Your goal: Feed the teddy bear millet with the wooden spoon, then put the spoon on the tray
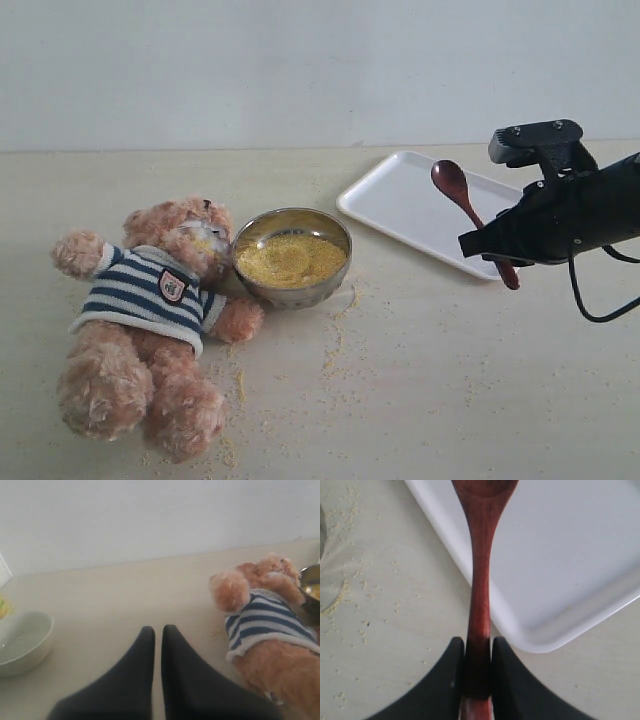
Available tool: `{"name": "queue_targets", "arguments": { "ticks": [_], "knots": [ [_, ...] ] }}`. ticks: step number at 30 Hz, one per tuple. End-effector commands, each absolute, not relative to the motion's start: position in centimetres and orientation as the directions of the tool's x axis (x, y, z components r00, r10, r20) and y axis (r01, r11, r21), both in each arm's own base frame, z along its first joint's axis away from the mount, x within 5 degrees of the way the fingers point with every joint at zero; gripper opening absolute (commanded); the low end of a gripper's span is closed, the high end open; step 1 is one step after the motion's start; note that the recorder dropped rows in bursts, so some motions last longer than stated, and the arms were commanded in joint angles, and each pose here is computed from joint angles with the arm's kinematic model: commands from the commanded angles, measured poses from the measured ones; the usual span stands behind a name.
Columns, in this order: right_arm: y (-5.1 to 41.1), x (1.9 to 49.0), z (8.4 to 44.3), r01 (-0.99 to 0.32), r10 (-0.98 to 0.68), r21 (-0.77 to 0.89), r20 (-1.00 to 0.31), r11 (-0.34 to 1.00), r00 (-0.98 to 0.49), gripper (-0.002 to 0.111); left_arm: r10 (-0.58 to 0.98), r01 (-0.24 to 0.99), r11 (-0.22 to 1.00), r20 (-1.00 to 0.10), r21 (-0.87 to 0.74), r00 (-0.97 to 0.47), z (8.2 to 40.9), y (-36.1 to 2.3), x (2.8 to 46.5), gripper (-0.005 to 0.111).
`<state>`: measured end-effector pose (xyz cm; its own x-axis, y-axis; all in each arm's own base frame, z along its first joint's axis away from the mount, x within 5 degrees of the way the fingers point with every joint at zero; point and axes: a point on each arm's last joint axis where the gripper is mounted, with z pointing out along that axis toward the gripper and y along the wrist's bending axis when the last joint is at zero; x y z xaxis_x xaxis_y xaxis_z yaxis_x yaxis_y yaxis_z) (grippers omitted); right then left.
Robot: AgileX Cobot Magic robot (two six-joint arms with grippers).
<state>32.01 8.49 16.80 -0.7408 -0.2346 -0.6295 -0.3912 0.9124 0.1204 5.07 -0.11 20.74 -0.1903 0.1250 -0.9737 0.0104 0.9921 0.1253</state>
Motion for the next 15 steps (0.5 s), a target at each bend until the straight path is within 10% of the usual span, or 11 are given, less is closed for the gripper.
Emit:
{"name": "queue_targets", "arguments": {
  "ticks": [1, 15],
  "knots": [
    [8.3, 31.9, 17.2, -0.392, -0.24, 0.105, -0.641, 0.914, -0.729, 0.0, 0.07, -0.058, 0.995, -0.974, 0.084, -0.215, 20.3, 0.4, 5.1, 0.005],
    [8.9, 36.3, 22.0, -0.377, -0.206, 0.048, -0.771, 0.925, -0.603, 0.0, 0.085, -0.073, 0.992, -0.977, 0.101, -0.198, 20.1, 0.6, 5.2, 0.005]
  ]
}}
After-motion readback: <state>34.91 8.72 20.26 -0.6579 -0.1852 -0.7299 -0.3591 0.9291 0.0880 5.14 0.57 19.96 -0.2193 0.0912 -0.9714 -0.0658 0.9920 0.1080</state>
